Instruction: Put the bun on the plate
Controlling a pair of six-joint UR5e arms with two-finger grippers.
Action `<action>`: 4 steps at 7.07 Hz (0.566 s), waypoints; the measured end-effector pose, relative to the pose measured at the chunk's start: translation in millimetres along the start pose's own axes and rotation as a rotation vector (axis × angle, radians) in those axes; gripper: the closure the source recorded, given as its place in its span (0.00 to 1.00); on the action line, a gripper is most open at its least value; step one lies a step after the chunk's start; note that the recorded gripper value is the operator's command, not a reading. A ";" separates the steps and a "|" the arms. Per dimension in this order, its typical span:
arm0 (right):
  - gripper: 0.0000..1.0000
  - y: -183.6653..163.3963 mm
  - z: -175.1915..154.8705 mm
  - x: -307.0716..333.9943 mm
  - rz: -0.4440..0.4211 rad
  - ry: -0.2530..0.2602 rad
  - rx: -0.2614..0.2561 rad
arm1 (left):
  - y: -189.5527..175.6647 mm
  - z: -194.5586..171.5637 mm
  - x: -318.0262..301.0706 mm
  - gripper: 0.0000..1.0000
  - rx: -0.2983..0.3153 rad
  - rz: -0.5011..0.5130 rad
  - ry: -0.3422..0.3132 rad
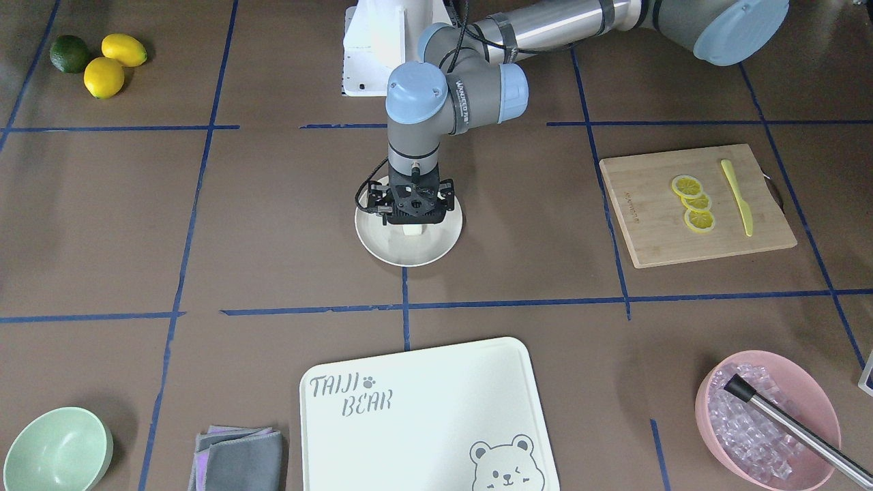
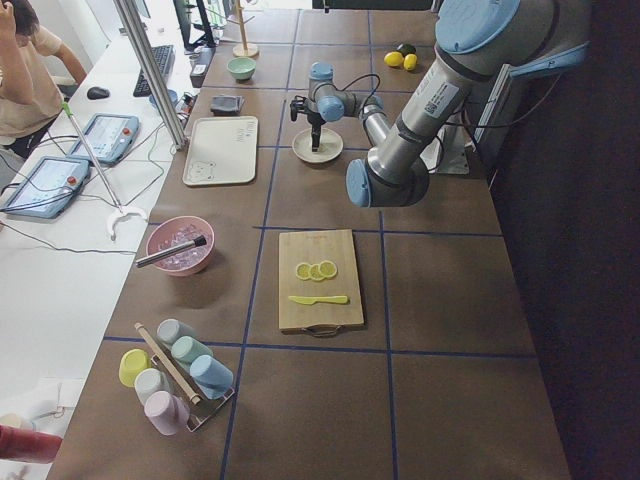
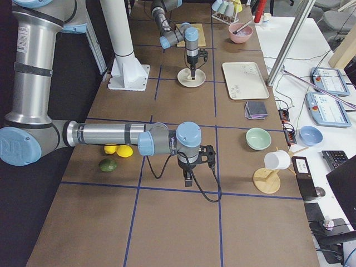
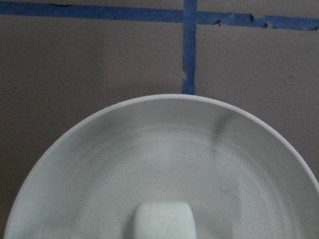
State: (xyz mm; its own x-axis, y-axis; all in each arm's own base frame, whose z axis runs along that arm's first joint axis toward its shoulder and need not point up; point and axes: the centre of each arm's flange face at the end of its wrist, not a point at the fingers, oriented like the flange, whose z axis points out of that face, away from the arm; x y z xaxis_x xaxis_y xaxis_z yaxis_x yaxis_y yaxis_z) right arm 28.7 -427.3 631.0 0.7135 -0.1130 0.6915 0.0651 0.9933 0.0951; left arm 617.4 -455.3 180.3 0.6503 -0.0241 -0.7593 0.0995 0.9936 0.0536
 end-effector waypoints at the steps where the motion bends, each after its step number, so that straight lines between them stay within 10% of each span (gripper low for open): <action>1: 0.00 0.0 0.0 0.1 0.000 0.000 0.000 | -16.4 -14.2 -36.2 0.01 -0.017 0.025 0.006; 4: 0.00 0.1 0.6 0.6 0.001 0.001 -0.001 | -61.8 -74.5 -220.8 0.00 -0.047 0.167 0.022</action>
State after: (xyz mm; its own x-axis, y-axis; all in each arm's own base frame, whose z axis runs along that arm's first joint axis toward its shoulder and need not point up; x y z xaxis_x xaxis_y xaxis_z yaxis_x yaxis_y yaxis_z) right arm 28.7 -427.3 631.9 0.7140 -0.1119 0.6912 0.0652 0.9935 0.0935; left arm 411.5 -503.1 296.4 0.6380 0.1437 -0.7565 -0.0443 0.9877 0.1503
